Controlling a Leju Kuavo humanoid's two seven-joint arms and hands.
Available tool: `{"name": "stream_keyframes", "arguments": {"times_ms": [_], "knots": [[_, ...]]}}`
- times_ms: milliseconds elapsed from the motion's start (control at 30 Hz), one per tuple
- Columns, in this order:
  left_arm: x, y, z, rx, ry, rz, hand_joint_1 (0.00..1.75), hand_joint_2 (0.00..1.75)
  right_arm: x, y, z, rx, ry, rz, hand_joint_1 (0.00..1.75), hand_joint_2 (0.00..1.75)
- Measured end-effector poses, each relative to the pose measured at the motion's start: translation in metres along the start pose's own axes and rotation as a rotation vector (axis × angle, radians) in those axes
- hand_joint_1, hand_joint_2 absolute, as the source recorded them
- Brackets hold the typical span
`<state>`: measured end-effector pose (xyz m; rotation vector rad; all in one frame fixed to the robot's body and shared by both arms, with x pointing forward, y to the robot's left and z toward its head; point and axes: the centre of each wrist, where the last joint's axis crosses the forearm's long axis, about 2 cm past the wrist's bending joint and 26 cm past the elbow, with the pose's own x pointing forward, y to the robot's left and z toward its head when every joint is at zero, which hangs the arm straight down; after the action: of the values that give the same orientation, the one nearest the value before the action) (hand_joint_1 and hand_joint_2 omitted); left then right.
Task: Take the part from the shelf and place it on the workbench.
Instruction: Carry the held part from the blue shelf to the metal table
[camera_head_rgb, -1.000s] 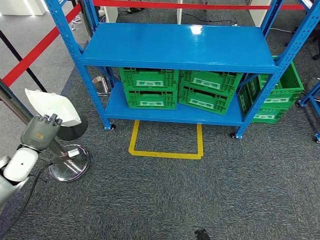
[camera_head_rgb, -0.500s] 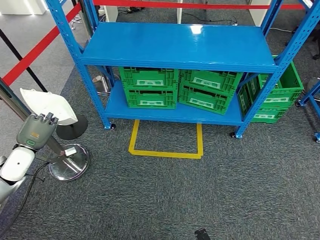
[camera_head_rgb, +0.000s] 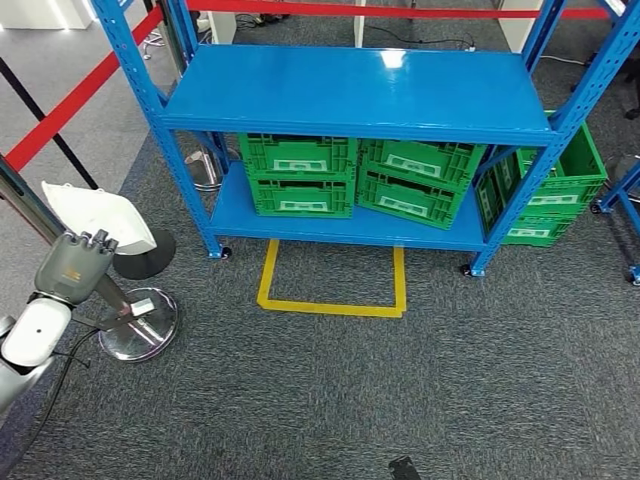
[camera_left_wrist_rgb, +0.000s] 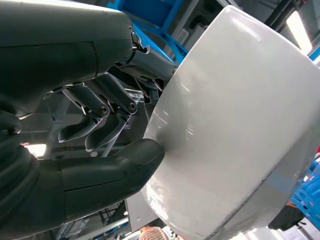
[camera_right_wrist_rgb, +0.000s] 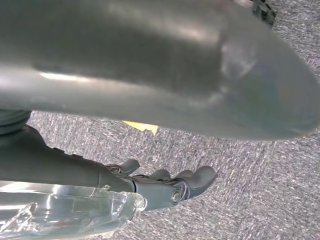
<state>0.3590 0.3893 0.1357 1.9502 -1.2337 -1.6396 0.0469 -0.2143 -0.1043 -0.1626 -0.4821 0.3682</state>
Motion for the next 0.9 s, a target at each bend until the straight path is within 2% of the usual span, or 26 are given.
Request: {"name": "stream_keyframes", "arguments": {"times_ms": [667,900], "knots": [[-0.006,-0.003,0.011,-0.014,-0.002,-0.015,1.75,1.75,0.0,0.0,0.0,-0.026,-0.051,0.004,0.0,0.0],[-0.001,-0.004,0.016,-0.025,-0.008,-0.01,1.75,1.75,-0.001,0.0,0.0,-0.029,-0.051,0.005,0.0,0.0]]}}
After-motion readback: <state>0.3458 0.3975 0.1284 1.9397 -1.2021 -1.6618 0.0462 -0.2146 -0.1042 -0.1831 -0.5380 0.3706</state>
